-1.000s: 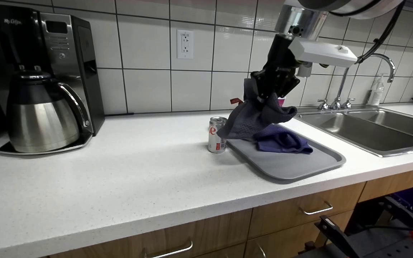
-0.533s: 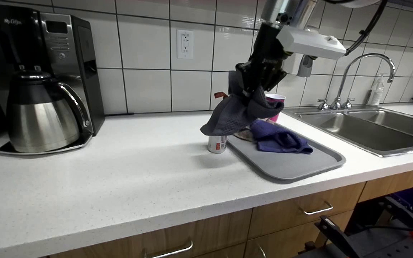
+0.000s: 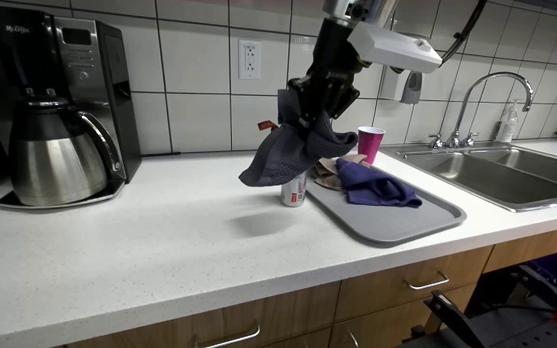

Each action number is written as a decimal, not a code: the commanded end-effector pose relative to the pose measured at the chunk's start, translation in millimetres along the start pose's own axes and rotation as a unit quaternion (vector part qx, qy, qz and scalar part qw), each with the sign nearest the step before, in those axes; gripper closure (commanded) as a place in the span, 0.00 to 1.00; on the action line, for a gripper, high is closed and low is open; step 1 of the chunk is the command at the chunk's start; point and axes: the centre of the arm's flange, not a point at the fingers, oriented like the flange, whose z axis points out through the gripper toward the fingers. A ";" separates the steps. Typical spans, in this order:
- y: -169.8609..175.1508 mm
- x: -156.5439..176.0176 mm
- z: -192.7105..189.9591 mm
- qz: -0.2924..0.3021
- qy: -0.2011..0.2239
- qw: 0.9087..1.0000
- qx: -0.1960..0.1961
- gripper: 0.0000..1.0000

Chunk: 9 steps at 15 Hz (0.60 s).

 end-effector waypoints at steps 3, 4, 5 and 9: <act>-38.9 16.5 10.1 -0.028 -0.009 0.999 0.012 0.96; -43.6 17.3 14.0 -0.033 -0.012 0.999 0.013 0.96; -47.1 18.8 17.7 -0.037 -0.015 0.999 0.014 0.96; -65.5 22.4 31.3 -0.054 -0.028 0.998 0.020 0.96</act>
